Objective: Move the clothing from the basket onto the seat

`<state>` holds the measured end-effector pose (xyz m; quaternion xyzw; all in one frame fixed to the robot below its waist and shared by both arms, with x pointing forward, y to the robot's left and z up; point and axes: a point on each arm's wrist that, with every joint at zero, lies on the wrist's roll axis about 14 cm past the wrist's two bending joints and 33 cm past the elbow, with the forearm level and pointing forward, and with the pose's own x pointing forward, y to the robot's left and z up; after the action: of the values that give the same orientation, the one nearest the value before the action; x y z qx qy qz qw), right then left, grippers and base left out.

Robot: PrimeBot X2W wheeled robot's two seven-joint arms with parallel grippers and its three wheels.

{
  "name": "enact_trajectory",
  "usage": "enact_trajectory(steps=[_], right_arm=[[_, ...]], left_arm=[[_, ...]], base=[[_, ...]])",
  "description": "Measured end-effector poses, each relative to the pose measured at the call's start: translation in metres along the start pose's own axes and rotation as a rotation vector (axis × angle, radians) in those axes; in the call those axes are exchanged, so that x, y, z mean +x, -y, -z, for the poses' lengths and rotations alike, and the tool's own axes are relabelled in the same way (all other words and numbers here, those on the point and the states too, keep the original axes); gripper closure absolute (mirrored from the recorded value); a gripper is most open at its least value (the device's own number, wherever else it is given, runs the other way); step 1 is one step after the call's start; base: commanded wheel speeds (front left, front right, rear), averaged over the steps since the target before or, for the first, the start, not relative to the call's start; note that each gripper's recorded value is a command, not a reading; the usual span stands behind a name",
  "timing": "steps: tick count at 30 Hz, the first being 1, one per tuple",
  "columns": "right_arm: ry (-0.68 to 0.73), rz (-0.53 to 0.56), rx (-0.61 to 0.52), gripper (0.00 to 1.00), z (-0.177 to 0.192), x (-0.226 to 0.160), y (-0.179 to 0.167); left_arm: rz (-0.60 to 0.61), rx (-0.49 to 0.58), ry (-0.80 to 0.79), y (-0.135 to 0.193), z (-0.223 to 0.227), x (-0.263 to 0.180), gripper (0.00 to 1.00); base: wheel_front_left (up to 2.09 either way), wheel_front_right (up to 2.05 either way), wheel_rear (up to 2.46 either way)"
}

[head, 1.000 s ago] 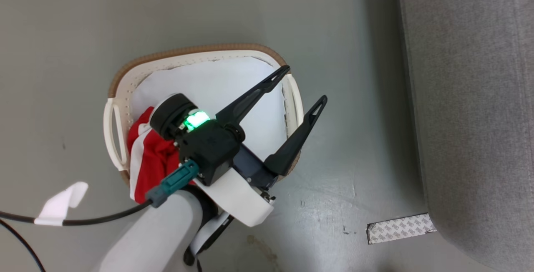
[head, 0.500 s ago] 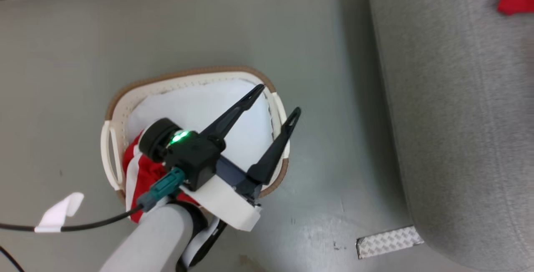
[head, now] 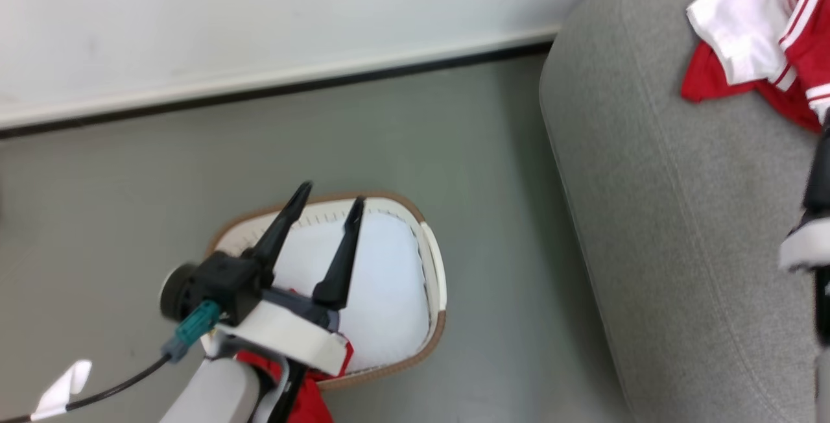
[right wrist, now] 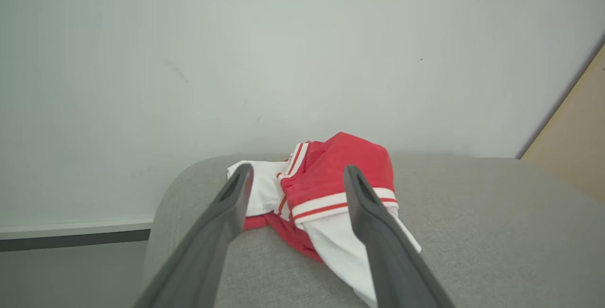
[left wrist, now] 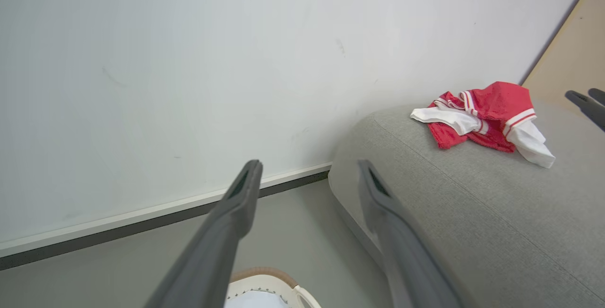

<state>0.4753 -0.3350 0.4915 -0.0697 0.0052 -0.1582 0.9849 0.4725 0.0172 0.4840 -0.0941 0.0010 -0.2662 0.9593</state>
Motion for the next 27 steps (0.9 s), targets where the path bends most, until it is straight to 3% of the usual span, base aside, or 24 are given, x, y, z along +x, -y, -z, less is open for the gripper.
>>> enact_trajectory(steps=[6,15,21,27], right_arm=[[0.118,-0.128,0.036,0.00,-0.036,-0.051,-0.038],[0.157,-0.293,0.167,0.00,-0.051,-0.116,-0.086],[0.117,-0.339,0.195,0.00,-0.039,-0.150,-0.095],[0.085,-0.398,0.216,0.00,-0.031,-0.165,-0.113]], left_arm=[[-0.164,0.070,-0.011,-0.032,-0.006,-0.045,0.00],[-0.399,0.106,-0.018,-0.071,-0.015,-0.125,0.00],[-0.472,0.078,-0.015,-0.068,-0.012,-0.174,0.00],[-0.490,0.062,0.012,-0.063,-0.015,-0.195,0.00]], base=[[0.00,0.00,0.00],[0.00,0.00,0.00],[0.00,0.00,0.00],[0.00,0.00,0.00]])
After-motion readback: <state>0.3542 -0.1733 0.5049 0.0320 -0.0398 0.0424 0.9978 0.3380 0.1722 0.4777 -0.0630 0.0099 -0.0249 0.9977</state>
